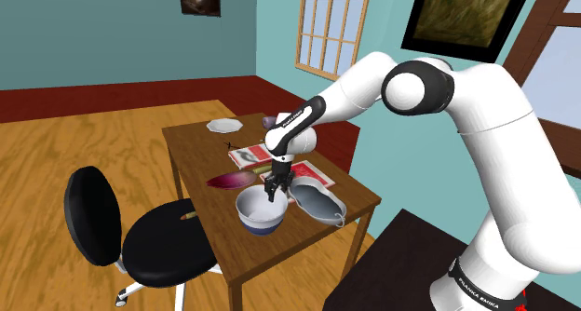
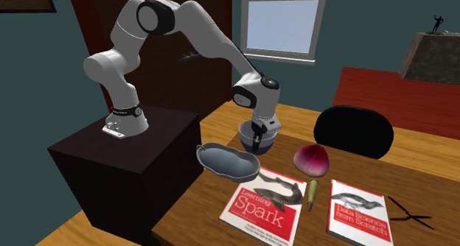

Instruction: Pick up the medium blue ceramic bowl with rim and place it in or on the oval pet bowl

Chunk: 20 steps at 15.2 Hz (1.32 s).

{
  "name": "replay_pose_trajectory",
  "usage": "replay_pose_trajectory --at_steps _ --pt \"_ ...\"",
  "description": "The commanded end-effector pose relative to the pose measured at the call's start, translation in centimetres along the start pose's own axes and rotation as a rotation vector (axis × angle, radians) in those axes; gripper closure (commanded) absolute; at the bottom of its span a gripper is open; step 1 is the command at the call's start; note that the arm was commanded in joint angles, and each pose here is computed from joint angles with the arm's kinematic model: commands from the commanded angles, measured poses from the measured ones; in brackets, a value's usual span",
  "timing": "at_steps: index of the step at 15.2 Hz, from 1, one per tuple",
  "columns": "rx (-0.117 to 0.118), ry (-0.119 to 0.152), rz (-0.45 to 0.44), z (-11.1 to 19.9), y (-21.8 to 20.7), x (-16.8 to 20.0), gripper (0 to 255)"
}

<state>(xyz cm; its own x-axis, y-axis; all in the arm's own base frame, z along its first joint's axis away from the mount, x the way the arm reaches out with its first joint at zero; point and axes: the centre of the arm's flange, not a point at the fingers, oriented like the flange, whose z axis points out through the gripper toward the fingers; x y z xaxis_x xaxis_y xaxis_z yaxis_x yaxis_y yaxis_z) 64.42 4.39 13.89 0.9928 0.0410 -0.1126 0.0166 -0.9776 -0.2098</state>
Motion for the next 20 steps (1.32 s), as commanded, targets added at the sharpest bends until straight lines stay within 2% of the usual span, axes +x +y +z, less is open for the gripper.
replay_pose_trajectory --at_steps 1,9,20 --pt "0.0 0.0 0.0 0.0 0.0 0.0 255" --pt "0.0 0.0 0.0 0.0 0.0 0.0 255" --pt "0.0 0.0 0.0 -5.6 -1.2 -0.7 255"
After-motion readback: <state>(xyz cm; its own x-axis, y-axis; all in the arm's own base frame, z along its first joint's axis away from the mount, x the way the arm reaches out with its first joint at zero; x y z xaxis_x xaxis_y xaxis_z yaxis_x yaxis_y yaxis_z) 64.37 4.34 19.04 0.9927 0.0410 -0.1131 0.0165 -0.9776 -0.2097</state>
